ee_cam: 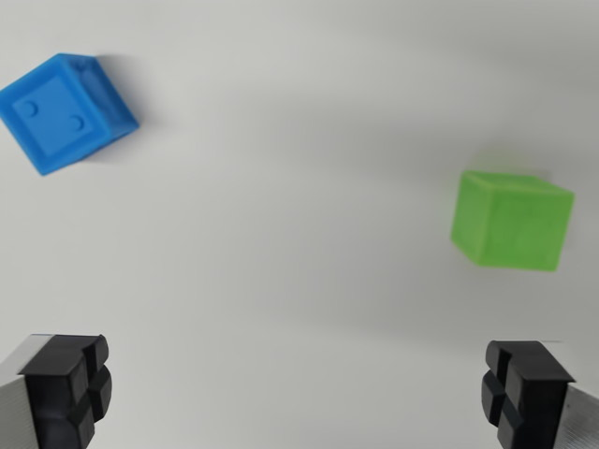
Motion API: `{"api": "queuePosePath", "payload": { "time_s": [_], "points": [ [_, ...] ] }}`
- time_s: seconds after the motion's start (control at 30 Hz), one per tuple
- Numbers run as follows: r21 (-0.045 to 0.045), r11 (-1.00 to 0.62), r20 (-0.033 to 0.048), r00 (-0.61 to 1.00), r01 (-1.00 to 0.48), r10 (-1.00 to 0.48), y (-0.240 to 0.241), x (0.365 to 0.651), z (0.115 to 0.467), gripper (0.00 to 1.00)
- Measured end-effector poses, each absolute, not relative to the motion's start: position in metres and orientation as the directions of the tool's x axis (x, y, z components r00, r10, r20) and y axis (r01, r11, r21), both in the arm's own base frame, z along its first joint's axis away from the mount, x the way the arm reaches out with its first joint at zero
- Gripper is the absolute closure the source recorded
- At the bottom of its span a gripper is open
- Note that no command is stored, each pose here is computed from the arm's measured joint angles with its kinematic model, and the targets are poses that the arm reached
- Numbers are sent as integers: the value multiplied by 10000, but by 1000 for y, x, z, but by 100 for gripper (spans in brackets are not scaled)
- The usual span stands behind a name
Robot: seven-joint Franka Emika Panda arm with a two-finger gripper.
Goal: Stack cube
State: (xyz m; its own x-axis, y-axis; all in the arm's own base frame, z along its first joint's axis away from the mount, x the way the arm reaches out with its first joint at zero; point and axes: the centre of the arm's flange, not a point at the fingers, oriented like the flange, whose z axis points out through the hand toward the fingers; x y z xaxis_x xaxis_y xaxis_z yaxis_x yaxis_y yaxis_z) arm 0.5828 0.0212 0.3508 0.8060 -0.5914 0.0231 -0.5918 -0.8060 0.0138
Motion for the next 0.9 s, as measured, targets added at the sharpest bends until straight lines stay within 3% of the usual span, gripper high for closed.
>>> {"api": "queuePosePath", "payload": {
  "time_s": [0.9],
  "points": [
    [57,-9272,41,9273,-3744,-3744,100,590,282,0]
  ]
}}
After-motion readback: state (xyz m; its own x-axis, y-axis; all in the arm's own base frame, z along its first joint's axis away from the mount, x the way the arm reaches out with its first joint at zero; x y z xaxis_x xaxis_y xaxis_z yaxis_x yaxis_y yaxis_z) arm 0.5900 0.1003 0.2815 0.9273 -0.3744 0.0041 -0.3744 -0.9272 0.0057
